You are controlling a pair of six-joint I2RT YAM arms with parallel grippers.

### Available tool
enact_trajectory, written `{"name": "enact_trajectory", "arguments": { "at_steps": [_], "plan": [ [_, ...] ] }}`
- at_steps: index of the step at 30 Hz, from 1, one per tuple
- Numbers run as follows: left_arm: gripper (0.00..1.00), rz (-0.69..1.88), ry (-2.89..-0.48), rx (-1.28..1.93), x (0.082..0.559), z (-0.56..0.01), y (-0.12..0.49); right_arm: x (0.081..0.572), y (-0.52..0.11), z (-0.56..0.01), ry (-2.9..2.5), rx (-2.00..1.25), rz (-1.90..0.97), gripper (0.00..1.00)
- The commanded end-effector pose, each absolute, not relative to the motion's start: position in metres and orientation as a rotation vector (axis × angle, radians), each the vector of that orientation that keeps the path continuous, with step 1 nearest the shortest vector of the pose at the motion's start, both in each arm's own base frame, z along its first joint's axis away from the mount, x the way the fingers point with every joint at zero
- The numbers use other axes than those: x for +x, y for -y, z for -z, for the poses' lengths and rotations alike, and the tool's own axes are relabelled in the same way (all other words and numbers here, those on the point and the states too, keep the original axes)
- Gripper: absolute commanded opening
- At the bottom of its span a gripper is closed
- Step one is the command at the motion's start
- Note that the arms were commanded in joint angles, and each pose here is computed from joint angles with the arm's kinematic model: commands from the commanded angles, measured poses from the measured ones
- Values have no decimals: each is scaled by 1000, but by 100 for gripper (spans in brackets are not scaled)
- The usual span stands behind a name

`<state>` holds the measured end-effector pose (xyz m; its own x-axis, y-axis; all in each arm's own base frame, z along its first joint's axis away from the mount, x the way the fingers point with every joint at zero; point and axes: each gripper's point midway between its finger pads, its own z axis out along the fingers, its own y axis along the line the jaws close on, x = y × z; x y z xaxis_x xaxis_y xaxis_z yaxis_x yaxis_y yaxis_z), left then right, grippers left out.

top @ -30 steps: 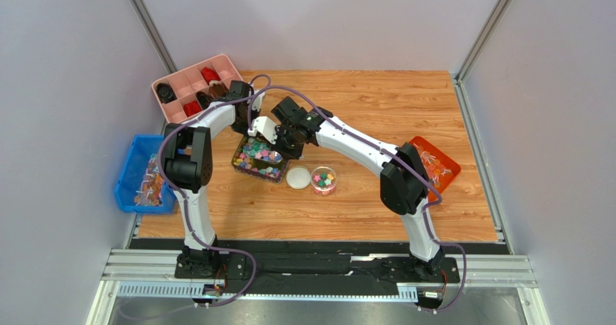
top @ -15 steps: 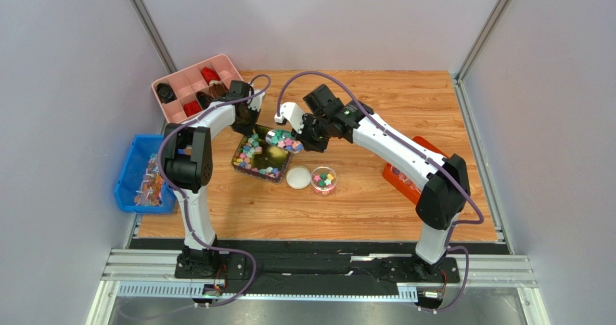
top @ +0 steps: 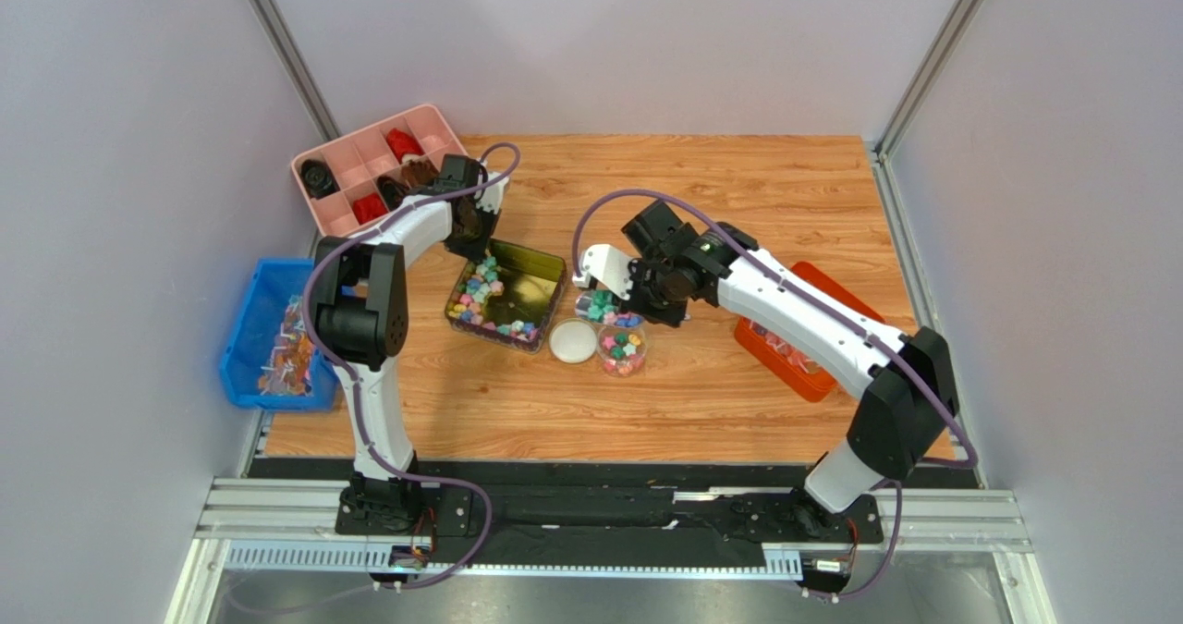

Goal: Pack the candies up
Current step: Place the fake candies in the packing bottle.

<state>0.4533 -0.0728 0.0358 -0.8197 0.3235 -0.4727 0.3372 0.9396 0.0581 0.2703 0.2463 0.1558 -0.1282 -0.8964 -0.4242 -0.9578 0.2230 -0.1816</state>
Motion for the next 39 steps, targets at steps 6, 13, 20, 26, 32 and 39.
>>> {"name": "enact_trajectory", "arguments": {
  "at_steps": [6, 13, 20, 26, 32, 39],
  "plan": [
    [0, 54, -2518, 441, 469, -61, 76, 252, -187, -166, -2077, -1811, 43, 0],
    [0, 50, -2517, 438, 469, -62, 75, 249, -170, -161, -2128, -1881, 158, 0],
    [0, 47, -2518, 432, 470, -62, 72, 246, -170, -158, -2112, -1962, 238, 0],
    [0, 47, -2518, 430, 469, -63, 72, 248, -172, -157, -2090, -2006, 309, 0],
    [0, 41, -2521, 431, 470, -61, 71, 252, -175, -157, -2075, -2034, 366, 0],
    [0, 40, -2519, 429, 470, -62, 70, 257, -176, -157, -2059, -2056, 414, 0]
  ]
}}
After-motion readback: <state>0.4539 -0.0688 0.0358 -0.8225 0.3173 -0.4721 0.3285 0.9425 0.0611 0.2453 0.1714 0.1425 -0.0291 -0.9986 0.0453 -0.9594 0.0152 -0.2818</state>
